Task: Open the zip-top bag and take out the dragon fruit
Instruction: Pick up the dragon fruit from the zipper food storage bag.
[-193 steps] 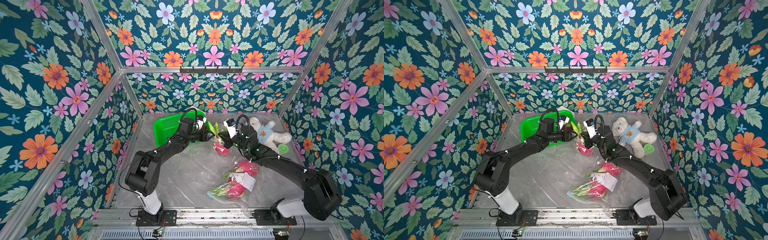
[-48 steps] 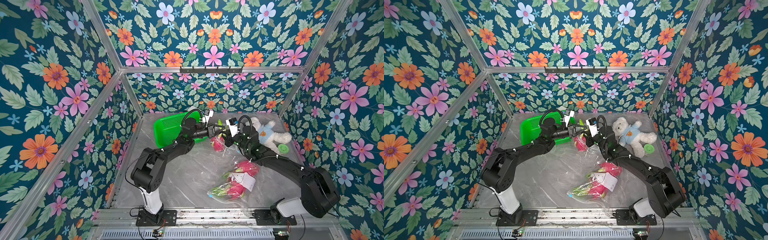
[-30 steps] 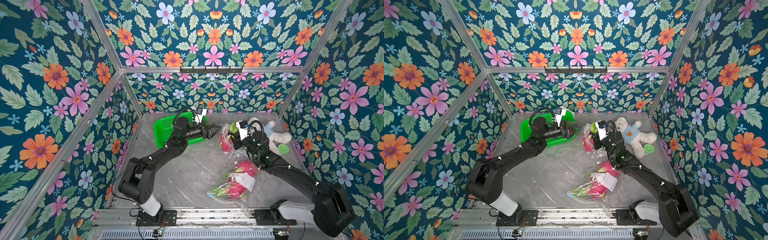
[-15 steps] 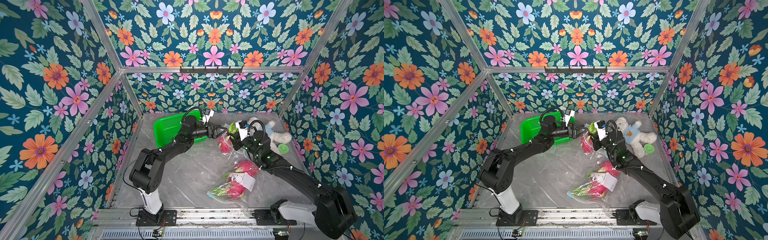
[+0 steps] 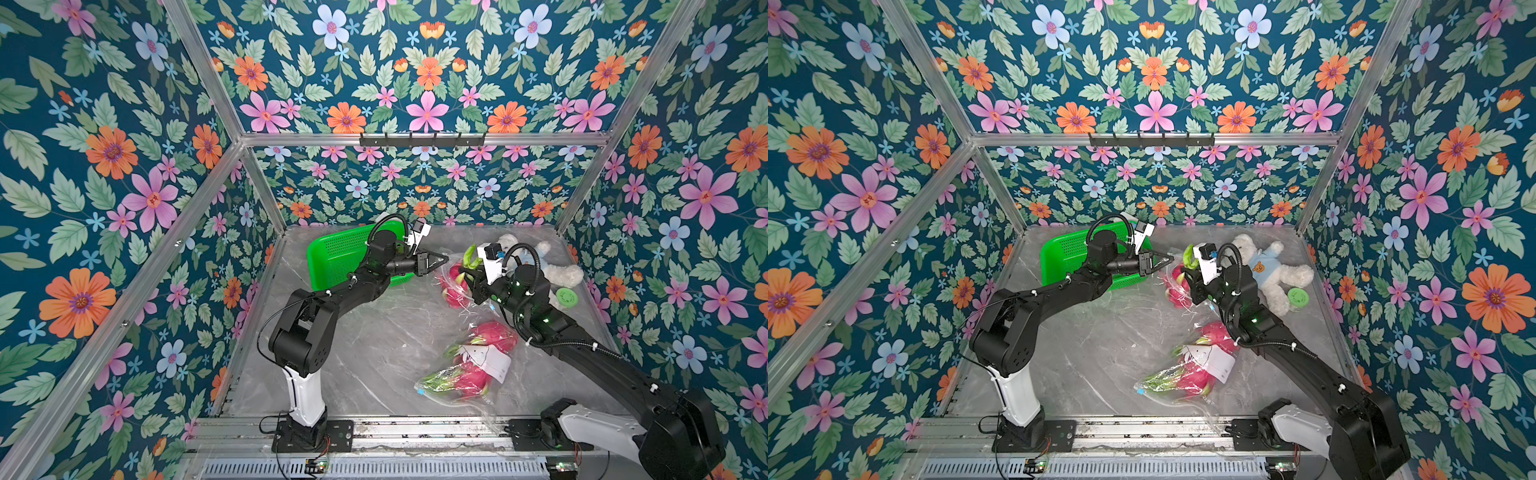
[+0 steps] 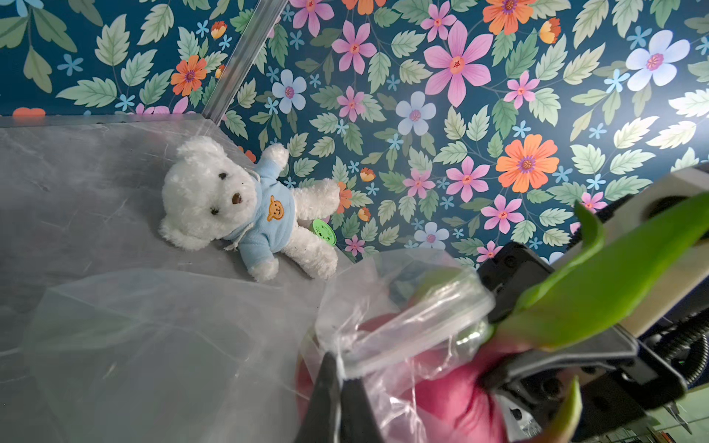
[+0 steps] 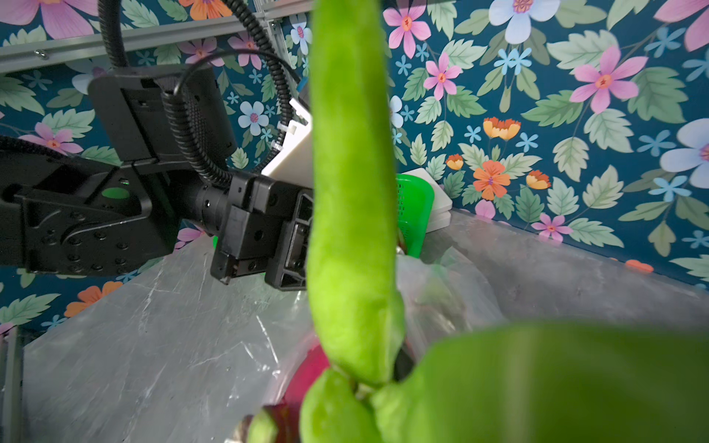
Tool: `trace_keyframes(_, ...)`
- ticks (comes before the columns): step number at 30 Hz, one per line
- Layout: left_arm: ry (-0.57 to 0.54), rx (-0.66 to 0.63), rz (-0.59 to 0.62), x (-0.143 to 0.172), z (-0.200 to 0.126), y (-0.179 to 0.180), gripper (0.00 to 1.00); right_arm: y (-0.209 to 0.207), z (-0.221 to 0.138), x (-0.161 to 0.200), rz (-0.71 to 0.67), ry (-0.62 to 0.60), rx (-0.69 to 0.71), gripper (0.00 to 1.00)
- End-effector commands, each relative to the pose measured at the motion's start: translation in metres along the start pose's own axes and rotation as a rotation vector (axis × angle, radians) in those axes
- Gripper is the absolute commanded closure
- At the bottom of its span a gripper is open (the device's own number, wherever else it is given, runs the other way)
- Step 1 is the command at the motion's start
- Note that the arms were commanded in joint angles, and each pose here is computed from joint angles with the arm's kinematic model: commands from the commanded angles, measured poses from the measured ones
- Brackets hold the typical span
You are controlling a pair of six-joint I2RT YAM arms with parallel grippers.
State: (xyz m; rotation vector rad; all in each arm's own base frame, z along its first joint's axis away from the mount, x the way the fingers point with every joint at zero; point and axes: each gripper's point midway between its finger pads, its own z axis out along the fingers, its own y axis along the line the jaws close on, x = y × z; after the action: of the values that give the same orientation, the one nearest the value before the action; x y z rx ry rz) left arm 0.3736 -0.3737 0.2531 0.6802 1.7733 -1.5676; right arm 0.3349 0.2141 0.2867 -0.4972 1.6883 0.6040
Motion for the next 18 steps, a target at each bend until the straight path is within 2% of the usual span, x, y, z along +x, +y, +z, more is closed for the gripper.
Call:
trace_keyframes(1,0.021,-0.026,-0.032,0.010,0.001,0.012,1.00,-0.011,-0.006,-0.034,-0.038,-0.129,0.074,1.00)
trace_keyframes(5,0.050,-0.003,-0.060,0.021,0.004,0.010,1.00,-0.020,0.001,-0.041,-0.029,-0.143,0.119,1.00)
trace_keyframes(11,0.049,0.023,-0.044,0.021,0.001,-0.008,1.00,-0.056,0.024,-0.026,-0.014,-0.044,0.295,1.00)
trace_keyframes(18,0.042,0.034,-0.035,0.019,-0.002,-0.017,1.00,-0.064,0.041,-0.012,-0.006,-0.008,0.312,1.00)
